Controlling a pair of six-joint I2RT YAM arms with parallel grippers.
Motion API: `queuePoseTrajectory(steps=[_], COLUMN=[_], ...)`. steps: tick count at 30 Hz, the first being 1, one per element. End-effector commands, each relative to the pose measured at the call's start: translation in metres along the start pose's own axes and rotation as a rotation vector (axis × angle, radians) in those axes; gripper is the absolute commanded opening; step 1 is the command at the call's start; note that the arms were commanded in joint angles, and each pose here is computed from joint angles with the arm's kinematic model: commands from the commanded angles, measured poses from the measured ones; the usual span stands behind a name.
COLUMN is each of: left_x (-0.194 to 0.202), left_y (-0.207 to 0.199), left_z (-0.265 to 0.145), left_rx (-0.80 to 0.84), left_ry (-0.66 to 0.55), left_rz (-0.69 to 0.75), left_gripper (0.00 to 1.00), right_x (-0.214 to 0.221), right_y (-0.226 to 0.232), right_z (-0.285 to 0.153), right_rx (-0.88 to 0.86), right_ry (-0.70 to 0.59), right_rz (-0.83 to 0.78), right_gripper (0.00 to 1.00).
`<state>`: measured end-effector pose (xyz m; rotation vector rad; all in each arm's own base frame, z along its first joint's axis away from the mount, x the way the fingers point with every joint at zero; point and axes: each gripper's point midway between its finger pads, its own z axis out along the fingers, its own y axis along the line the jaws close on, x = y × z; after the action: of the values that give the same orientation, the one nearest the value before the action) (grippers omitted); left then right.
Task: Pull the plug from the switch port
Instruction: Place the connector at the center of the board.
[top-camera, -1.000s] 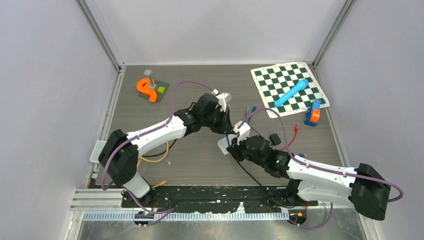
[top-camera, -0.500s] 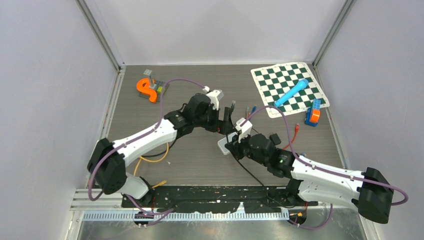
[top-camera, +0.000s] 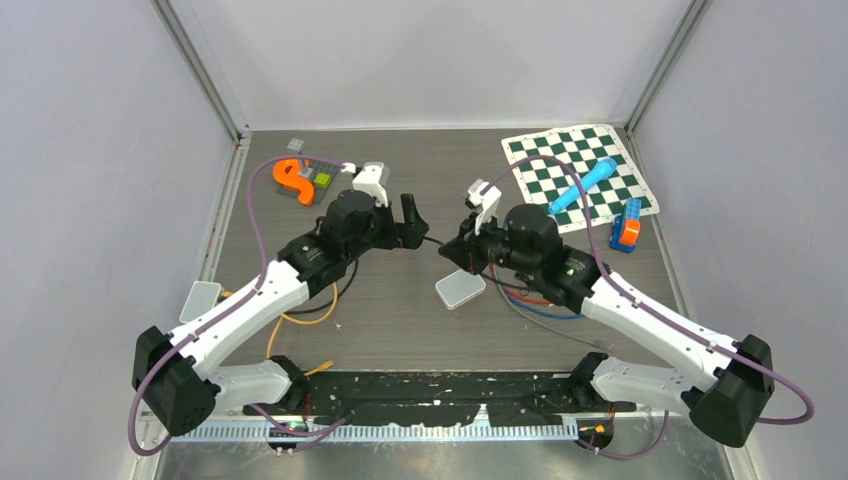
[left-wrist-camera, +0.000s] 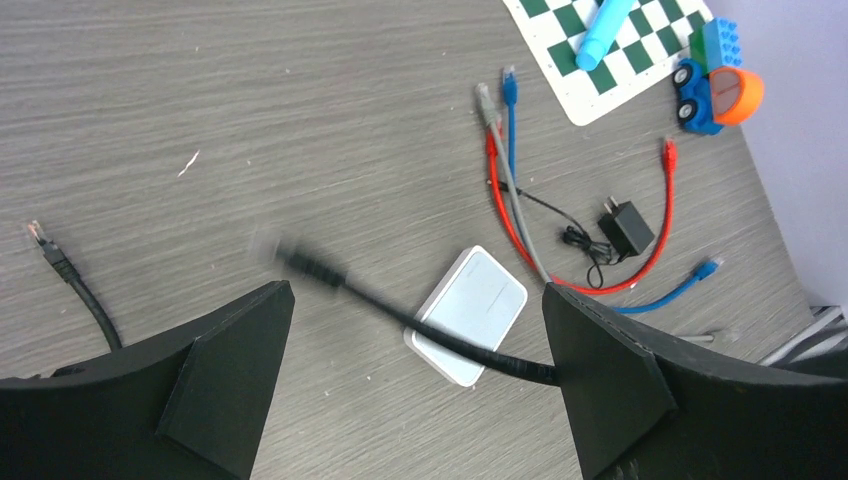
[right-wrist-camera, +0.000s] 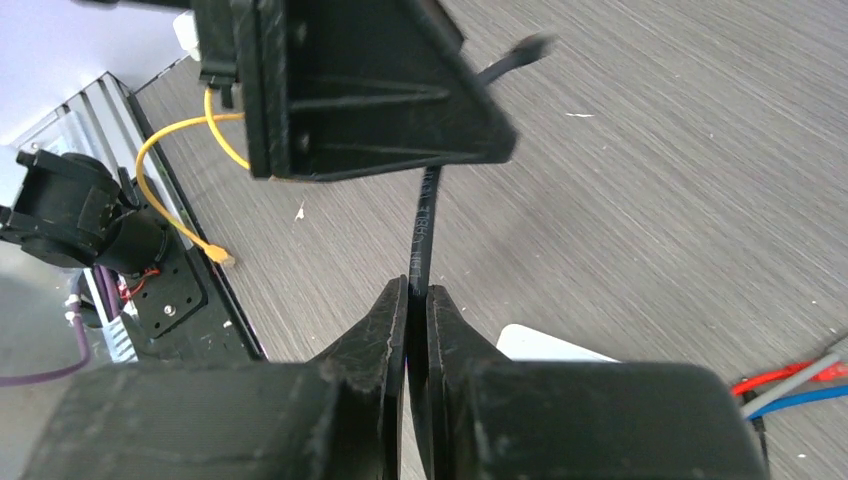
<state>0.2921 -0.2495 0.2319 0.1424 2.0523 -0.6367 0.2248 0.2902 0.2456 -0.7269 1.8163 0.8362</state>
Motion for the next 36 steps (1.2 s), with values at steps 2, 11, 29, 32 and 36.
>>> queuePoseTrajectory(steps=[2,11,29,32,36], left_x=[0.036,0.054,0.088,0.092,0.104], left_y=[0.019,0.014,0.017,0.019,0.012], left_z=[0.005,0.021,0.035,0.037,0.039], left_rx=[-0.052,-0.025,-0.014,-0.022,0.021], left_ry=[0.107,0.191,0.309,0.323,0.36], left_rz=[0.054,0.053,0.057,0.058,0.029], left_gripper=[1.0,1.0,1.0,1.0,1.0], right_x=[-0.013,0.039,0.101,0.11,0.113], right_y=[-0.033,-0.102,-0.168,-0.179,-0.187], right_z=[-0.017,-0.037,-0.035,-0.034,-0.029], right_rx=[-0.006,0.215,0.597,0.649,0.683], right_ry=[0.034,0.053,-0.04,-0.024,-0.034], right_rz=[0.017,0.21,0.515,0.517,0.533], right_gripper=[0.05,0.05,0.05,0.06,0.07])
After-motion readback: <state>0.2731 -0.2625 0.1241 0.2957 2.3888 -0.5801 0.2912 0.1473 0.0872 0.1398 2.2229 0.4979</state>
